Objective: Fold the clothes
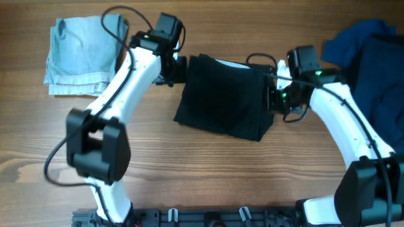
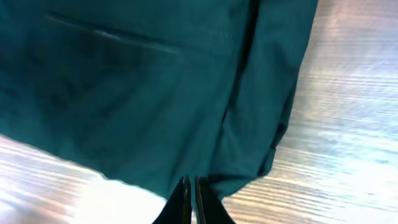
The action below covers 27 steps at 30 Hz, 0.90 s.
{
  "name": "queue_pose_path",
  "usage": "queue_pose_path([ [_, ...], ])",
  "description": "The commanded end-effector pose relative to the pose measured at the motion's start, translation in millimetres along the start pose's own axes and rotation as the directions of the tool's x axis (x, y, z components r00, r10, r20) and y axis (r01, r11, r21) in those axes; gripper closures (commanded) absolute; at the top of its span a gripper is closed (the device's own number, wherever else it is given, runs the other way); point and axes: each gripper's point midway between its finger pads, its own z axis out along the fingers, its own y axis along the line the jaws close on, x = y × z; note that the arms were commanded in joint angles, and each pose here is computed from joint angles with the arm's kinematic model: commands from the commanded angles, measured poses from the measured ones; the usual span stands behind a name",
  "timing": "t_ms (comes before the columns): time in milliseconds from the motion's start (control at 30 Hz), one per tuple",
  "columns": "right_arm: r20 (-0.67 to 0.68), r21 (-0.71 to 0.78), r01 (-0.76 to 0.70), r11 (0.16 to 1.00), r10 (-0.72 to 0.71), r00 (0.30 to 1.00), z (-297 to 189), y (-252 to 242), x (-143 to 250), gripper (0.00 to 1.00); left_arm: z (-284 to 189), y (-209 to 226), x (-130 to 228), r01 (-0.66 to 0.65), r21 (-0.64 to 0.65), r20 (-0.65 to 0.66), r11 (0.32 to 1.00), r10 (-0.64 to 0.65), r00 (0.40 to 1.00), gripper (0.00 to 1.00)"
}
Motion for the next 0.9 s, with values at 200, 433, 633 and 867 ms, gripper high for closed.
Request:
queue_pose_path([
  [200, 0.018, -0.037, -0.101, 0.994, 0.101, 0.995, 67.5, -20.9, 33.0, 0.96, 57.5, 6.0, 13.2, 0.030, -0.019, -0.115, 0.999, -0.032, 0.993, 0.46],
  [433, 0.056, 0.065, -0.202, 0.977, 0.199, 0.978, 80.9, -46.4, 44.1, 0.96, 77.6, 9.1, 17.8, 0.031, -0.033, -0.147, 0.999, -0.035, 0.989, 0.48],
  [633, 0.099, 0.042, -0.165, 0.985, 0.160, 0.982, 41.5, -28.9, 17.5, 0.96, 71.5, 5.7, 9.4, 0.029, -0.017, -0.110, 0.999, -0.031, 0.994, 0.50],
  [867, 0.179, -0.147, 0.080, 0.986, -0.053, 0.982, -5.7, 22.0, -2.2, 0.96, 59.2, 2.4, 3.3, 0.027, -0.003, -0.076, 1.000, -0.027, 0.997, 0.48],
])
